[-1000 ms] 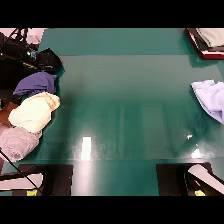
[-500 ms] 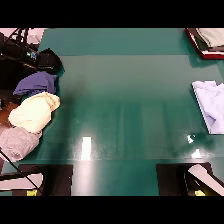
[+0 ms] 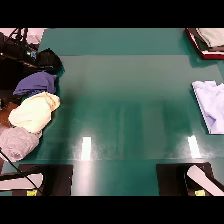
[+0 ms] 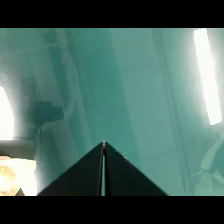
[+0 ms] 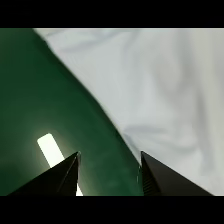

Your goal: Fold the shirts.

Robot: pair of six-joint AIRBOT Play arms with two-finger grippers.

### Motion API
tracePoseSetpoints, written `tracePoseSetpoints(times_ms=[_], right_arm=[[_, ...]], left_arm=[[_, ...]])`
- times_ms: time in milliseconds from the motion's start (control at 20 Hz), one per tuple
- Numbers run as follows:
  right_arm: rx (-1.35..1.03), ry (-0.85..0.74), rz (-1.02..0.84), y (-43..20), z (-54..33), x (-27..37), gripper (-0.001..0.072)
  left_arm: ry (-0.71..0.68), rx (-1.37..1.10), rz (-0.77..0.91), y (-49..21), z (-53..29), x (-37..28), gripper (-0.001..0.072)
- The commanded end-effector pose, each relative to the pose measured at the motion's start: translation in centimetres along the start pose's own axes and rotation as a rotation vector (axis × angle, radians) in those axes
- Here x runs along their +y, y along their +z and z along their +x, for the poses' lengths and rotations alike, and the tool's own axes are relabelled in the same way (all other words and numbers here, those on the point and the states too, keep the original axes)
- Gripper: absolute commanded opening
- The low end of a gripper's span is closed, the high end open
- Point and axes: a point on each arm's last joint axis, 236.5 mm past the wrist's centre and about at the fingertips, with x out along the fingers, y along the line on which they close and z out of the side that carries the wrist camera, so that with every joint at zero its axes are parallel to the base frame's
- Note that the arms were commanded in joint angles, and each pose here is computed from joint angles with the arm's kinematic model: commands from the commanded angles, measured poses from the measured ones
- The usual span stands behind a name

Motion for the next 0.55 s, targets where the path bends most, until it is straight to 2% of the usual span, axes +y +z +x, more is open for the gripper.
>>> tracePoseSetpoints(times_ms=[0,50,100,250,500], right_arm=[[-0.01,0.122,-0.202,0.1,-1.0,8.7,0.0237],[-0.01,0.154,-0.258,-0.3,-1.2,11.0,0.0056],[-0.011,0.182,-0.303,-0.7,-1.5,12.9,0.0019],[-0.02,0.256,-0.416,-2.1,-2.1,17.8,0.0019],[0.005,0.316,-0.509,-4.4,-2.5,21.3,0.0019]], left_arm=[[0.003,-0.018,0.001,0.4,0.0,0.0,0.0023],[0.004,-0.02,0.001,0.5,0.0,0.1,0.0024],[0.005,-0.023,0.001,0.5,0.0,0.1,0.0024],[0.007,-0.037,0.001,0.9,0.0,0.1,0.0023],[0.008,-0.043,0.001,1.0,-0.1,0.2,0.0023]])
